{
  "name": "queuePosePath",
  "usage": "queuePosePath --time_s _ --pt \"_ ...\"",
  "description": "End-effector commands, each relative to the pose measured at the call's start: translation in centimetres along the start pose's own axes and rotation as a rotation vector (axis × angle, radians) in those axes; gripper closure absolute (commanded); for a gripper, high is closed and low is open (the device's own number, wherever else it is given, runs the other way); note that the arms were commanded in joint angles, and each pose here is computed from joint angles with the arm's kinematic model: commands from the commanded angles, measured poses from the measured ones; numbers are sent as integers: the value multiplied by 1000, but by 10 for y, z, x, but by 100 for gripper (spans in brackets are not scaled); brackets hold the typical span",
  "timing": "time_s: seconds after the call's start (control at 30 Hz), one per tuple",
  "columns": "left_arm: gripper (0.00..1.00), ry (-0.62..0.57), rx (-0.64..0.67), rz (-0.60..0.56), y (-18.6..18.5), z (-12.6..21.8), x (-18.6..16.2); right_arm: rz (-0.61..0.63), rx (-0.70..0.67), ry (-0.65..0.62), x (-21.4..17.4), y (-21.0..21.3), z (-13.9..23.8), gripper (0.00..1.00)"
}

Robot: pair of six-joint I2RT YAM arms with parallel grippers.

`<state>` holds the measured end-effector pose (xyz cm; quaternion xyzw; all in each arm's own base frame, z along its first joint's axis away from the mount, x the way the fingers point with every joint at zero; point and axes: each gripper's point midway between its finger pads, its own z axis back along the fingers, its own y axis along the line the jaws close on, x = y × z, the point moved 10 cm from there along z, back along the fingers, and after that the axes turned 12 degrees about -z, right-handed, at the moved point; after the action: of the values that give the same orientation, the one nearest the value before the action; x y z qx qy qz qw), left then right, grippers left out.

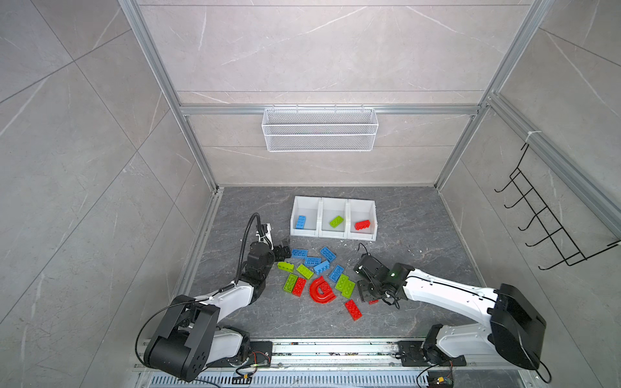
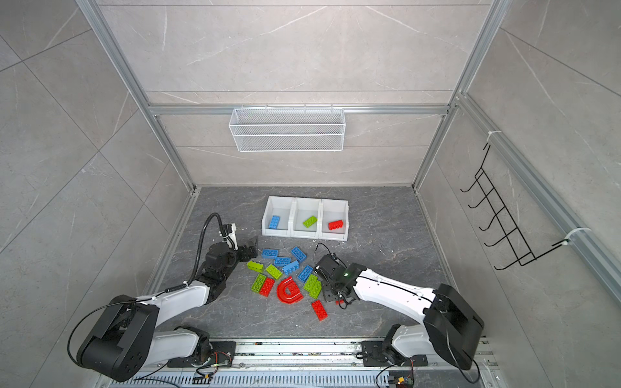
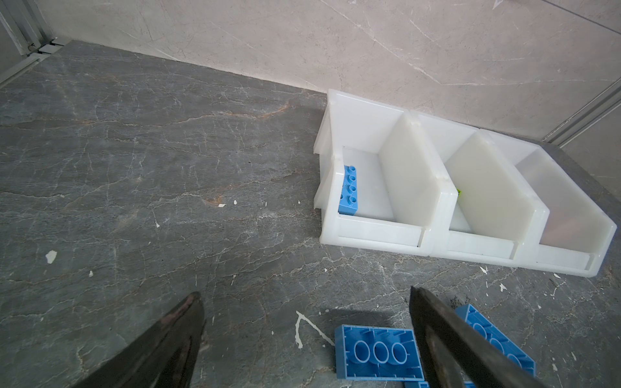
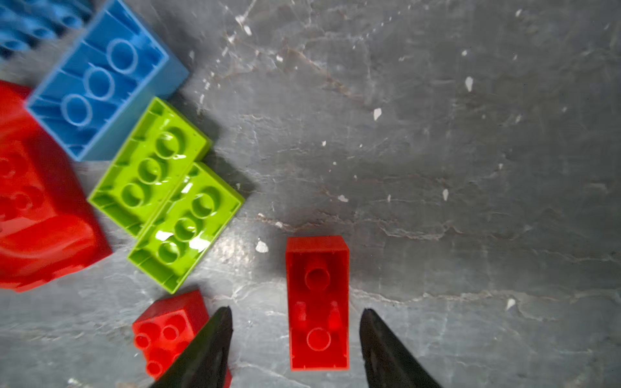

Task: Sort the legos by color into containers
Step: 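Move the right gripper down to the red brick near the robot and grasp it, then lift the red brick and drop it into the compartment nearest the right gripper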

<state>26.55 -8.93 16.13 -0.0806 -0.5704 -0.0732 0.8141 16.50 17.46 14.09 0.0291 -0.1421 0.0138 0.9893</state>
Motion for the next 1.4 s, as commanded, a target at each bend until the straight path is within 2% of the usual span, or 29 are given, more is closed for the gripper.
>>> queuePosePath --time_s 0.0,0.33,0.63,0.87,1.07,1.2,1.37 --pt "3 -55 -4 -16 -3 -1 15 45 -72 9 2 0 -4 37" --pt "3 -56 -4 -16 -3 -1 16 34 -50 42 -6 1 -23 41" --pt "3 -56 -2 -16 -2 -1 16 38 -52 44 -7 -1 -26 57" --pt "3 -56 -1 -12 -2 -1 16 29 16 -17 4 0 -6 70" --pt "3 -58 -4 -10 -3 -1 16 7 140 -100 53 -11 31 72" --pt "3 -56 -7 -4 -3 -2 15 -23 200 -173 107 -20 47 72" --pt "3 -56 -7 -1 -3 -1 14 -46 244 -244 176 -21 41 72"
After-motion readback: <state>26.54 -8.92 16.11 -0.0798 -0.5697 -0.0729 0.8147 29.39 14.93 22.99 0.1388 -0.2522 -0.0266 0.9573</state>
